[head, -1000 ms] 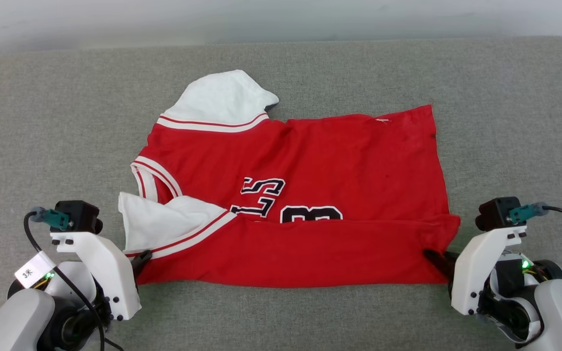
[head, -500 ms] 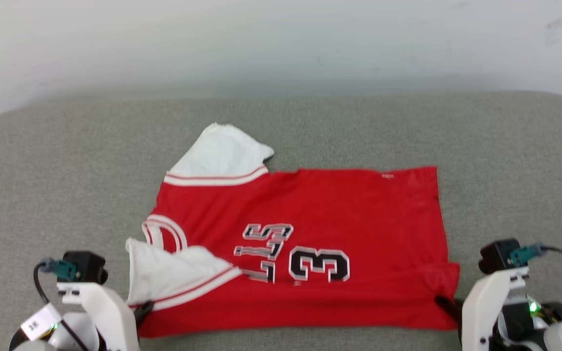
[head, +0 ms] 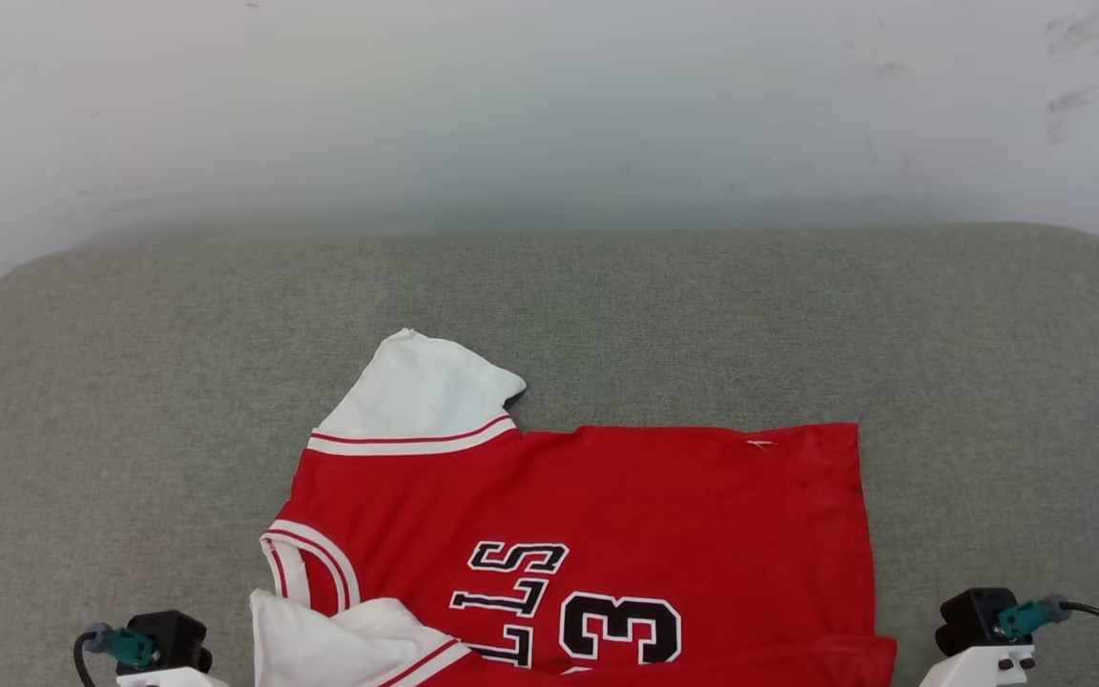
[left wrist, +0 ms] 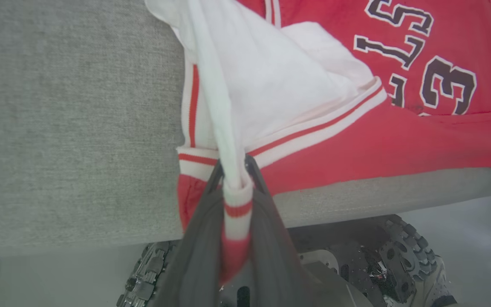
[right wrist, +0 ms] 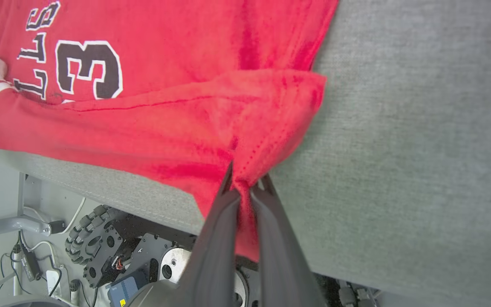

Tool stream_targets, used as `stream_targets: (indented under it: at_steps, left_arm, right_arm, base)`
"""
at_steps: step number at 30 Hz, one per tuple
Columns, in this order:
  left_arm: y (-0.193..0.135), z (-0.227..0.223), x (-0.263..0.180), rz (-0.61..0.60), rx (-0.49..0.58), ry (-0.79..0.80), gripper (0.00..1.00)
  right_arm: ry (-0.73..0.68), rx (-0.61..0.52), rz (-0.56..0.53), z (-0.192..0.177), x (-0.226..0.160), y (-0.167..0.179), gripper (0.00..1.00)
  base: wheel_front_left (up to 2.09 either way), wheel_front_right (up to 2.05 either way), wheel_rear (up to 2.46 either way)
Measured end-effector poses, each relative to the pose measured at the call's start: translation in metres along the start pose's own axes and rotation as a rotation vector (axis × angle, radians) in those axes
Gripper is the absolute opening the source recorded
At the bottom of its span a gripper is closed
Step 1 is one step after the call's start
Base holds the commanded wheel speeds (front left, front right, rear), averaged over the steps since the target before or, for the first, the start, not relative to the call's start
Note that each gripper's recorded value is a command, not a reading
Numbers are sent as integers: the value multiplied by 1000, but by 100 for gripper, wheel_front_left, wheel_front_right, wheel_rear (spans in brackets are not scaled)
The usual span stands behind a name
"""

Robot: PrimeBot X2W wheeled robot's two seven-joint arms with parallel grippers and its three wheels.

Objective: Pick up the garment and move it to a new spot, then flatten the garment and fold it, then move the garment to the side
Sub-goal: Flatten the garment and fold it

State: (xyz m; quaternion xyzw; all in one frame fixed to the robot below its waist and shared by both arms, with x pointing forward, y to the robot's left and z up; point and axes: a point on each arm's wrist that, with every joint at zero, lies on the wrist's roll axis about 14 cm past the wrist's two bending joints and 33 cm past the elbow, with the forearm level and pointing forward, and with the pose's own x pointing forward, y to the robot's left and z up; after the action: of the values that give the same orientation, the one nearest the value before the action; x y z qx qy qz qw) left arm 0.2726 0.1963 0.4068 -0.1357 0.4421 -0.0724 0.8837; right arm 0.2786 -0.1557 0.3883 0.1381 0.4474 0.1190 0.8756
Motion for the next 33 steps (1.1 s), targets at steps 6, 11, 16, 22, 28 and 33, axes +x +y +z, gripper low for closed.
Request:
stream_targets:
  at_steps: [6,11,16,22,28,33]
  left_arm:
    - [2,-7,13,11,-41,14,90]
    - [2,5,18,12,-4,-25,100]
    - [-6,39,15,8,85,-140,100]
    - [-13,88,12,28,178,-301,100]
    - [-28,141,16,21,249,-468,100]
    - [-44,177,32,-1,291,-541,100]
  right_arm:
    - [16,45,-4,-11,9,-1,100]
    - [-100,45,-5,7,8,-1,100]
    - [-291,-7,-28,47,-2,-3,100]
    - [-583,-73,-78,107,-28,-4,100]
    - [-800,-138,-128,152,-51,-3,100]
    - [-887,-168,-149,176,-58,-1,100]
  base:
    - [0,0,0]
    - [0,0,0]
    - [0,0,0]
    - [0,0,0]
    - [0,0,0]
    - [0,0,0]
